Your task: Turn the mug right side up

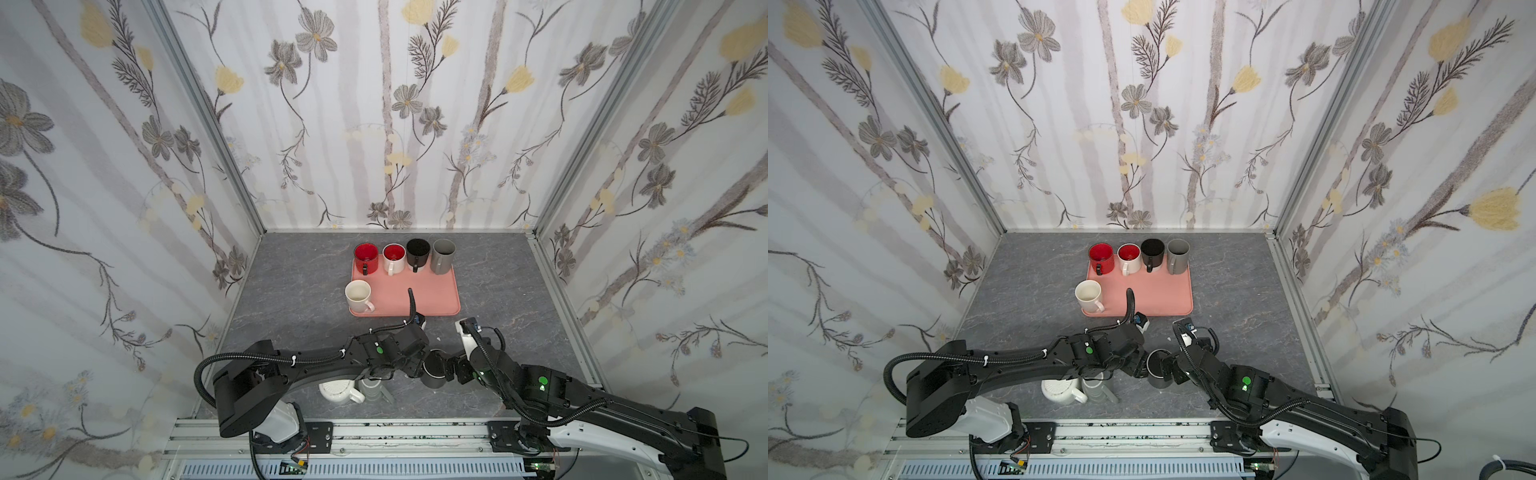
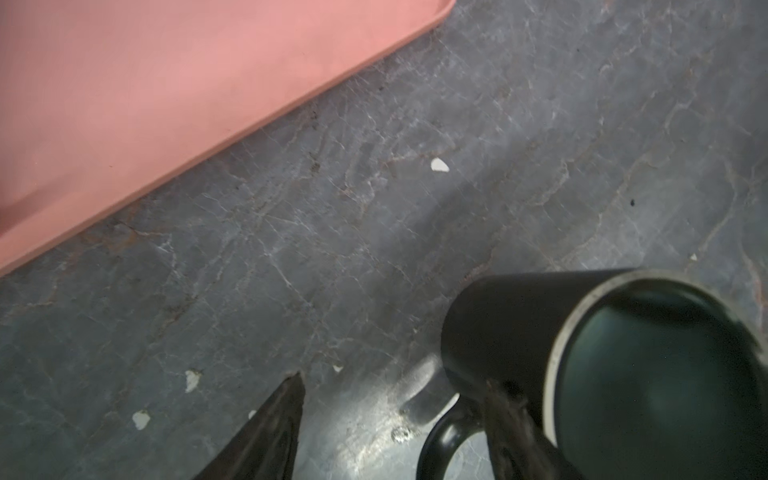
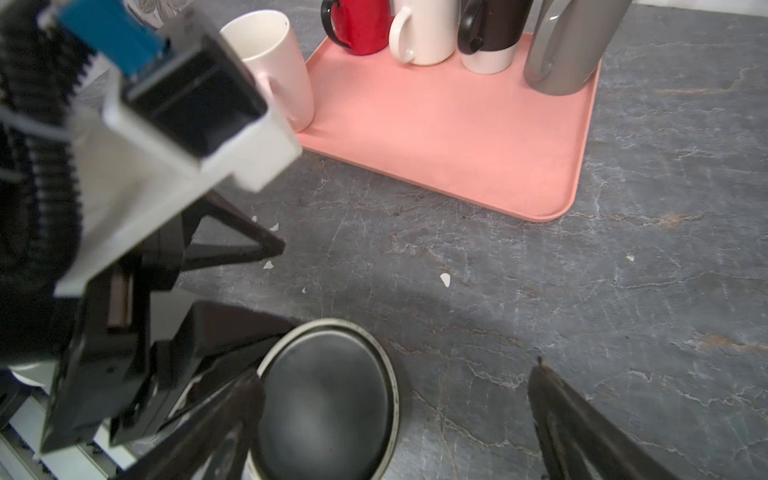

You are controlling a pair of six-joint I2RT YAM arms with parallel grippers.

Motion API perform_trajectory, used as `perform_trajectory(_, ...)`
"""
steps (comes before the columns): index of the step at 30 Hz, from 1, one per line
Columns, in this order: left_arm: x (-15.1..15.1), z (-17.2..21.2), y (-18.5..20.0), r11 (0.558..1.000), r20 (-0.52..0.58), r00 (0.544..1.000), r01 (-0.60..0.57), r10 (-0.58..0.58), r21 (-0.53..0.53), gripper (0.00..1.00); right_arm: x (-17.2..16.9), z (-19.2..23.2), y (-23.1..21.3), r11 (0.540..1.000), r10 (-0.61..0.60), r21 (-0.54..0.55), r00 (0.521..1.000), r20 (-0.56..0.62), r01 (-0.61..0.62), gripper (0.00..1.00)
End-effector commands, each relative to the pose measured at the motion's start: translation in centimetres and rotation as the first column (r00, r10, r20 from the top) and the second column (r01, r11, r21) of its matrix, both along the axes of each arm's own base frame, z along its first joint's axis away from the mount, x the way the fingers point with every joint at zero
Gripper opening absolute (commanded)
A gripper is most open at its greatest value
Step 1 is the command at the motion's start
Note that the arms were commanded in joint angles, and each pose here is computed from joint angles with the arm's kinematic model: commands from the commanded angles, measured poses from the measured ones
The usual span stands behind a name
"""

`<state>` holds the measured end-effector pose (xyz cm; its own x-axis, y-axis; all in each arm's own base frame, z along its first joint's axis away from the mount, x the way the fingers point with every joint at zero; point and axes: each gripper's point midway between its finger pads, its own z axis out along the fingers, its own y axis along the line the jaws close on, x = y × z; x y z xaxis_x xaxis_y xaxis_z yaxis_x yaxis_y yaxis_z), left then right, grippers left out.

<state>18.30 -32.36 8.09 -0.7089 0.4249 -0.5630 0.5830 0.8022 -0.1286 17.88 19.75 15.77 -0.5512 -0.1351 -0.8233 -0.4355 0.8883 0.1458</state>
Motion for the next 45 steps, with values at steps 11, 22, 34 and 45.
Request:
perform_trajectory(11, -3.2, 5.7, 0.5, 0.987, 0.048, 0.997, 0.06, -0.053, -0.148, 0.64, 0.9, 1.2, -1.0, 0.996, -0.08, 0.048, 0.996, 0.045, 0.078, 1.0)
perform_trajectory(22, -6.6, 2.7, -1.8, 0.977, 0.095, 0.975, 0.208, -0.203, -0.047, 0.52, 1.0, 1.5, -0.7, 0.995, -0.076, 0.072, 0.996, 0.045, 0.073, 1.0)
perform_trajectory(34, -7.4, 0.7, -3.9, 0.958, 0.066, 0.958, 0.283, -0.28, -0.046, 0.35, 1.0, 1.5, -1.0, 0.994, -0.082, 0.083, 0.996, 0.042, 0.078, 1.0)
perform_trajectory(45, -6.2, -0.8, -3.8, 0.966, 0.106, 0.96, 0.257, -0.26, 0.04, 0.34, 1.1, 1.3, -1.1, 0.993, -0.083, 0.087, 0.996, 0.037, 0.08, 1.0)
